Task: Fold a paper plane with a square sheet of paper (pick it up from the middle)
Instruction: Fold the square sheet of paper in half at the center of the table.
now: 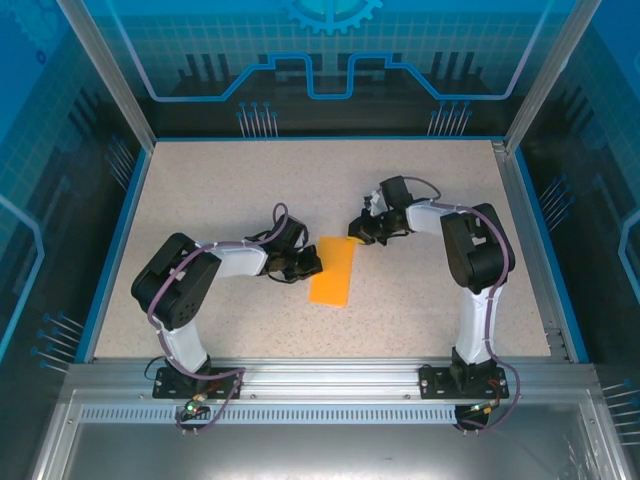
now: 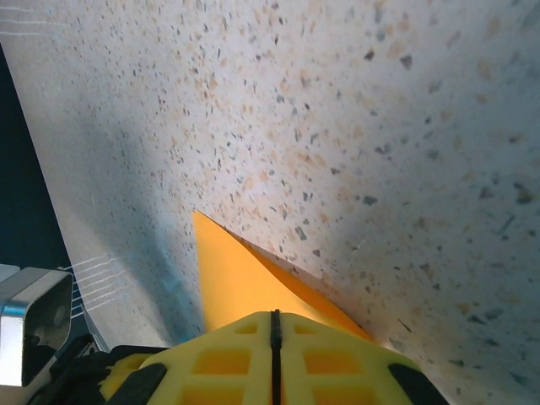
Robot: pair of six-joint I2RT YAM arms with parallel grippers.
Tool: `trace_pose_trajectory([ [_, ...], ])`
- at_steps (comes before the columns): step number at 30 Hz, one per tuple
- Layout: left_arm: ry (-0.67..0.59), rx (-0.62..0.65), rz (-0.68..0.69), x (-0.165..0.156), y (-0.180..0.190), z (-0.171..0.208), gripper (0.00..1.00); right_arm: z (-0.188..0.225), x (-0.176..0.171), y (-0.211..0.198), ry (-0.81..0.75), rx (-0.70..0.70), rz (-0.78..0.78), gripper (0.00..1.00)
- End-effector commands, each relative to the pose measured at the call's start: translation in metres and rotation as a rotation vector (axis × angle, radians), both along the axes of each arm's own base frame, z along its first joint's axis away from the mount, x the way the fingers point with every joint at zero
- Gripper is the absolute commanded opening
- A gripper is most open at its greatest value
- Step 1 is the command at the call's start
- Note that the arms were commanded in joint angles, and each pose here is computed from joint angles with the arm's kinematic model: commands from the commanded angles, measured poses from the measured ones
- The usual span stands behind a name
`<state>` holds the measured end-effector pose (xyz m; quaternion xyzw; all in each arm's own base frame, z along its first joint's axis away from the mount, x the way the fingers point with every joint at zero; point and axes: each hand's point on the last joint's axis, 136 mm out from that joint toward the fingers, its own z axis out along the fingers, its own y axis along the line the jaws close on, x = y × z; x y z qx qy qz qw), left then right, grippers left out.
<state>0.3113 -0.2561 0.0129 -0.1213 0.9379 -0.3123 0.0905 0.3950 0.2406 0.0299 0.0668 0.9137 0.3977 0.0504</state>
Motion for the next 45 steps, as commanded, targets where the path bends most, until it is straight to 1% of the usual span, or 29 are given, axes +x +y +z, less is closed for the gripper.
trace_pose_trajectory([
  [1,0.132,0.097,-0.027,-0.033,0.016,-0.029,0.00,-0.021,-0.006,-0.010,0.054,-0.050,-0.007,0.09],
  [6,0.122,0.087,-0.031,-0.031,0.014,-0.024,0.00,-0.038,-0.011,-0.014,0.092,-0.084,-0.018,0.09],
  [8,0.112,0.077,-0.039,-0.029,0.012,-0.018,0.00,-0.038,-0.010,-0.013,0.094,-0.080,-0.011,0.09],
  [10,0.097,0.065,-0.043,-0.027,0.009,-0.010,0.00,-0.027,-0.007,-0.010,0.081,-0.066,0.005,0.10],
  [14,0.019,0.048,-0.044,-0.021,0.009,0.025,0.01,0.024,-0.005,-0.016,-0.028,-0.098,0.013,0.17],
  [15,-0.002,0.047,-0.040,-0.019,0.011,0.034,0.05,0.036,-0.008,-0.018,-0.050,-0.106,0.014,0.19],
  [16,-0.031,0.045,-0.031,-0.018,0.013,0.047,0.11,0.046,-0.013,-0.020,-0.077,-0.125,0.016,0.22],
  [18,-0.073,0.044,-0.015,-0.017,0.020,0.063,0.15,0.057,-0.028,-0.025,-0.099,-0.175,0.019,0.25],
  [20,-0.088,0.036,0.011,-0.019,0.030,0.073,0.21,0.060,-0.050,-0.020,-0.106,-0.173,0.033,0.30],
  [22,-0.090,0.016,0.039,-0.021,0.041,0.077,0.27,0.052,-0.073,-0.020,-0.078,-0.192,0.025,0.34],
  [24,-0.082,-0.025,0.048,-0.025,0.048,0.080,0.35,0.047,-0.091,-0.017,-0.064,-0.171,0.016,0.36],
  [27,-0.065,-0.093,0.056,-0.027,0.052,0.081,0.39,0.040,-0.114,-0.006,-0.053,-0.150,0.034,0.38],
  [30,-0.059,-0.140,0.045,-0.028,0.050,0.083,0.45,0.027,-0.130,0.001,-0.014,-0.182,0.053,0.37],
  [31,-0.053,-0.150,0.039,-0.028,0.048,0.083,0.45,0.022,-0.136,0.004,-0.006,-0.180,0.063,0.37],
  [34,-0.032,-0.160,0.030,-0.029,0.045,0.080,0.46,0.015,-0.139,0.009,0.009,-0.200,0.067,0.37],
  [43,0.005,-0.158,0.025,-0.025,0.041,0.071,0.50,-0.002,-0.139,0.021,0.065,-0.181,0.077,0.36],
  [45,0.012,-0.161,0.021,-0.025,0.039,0.069,0.50,0.002,-0.132,0.027,0.056,-0.168,0.083,0.35],
])
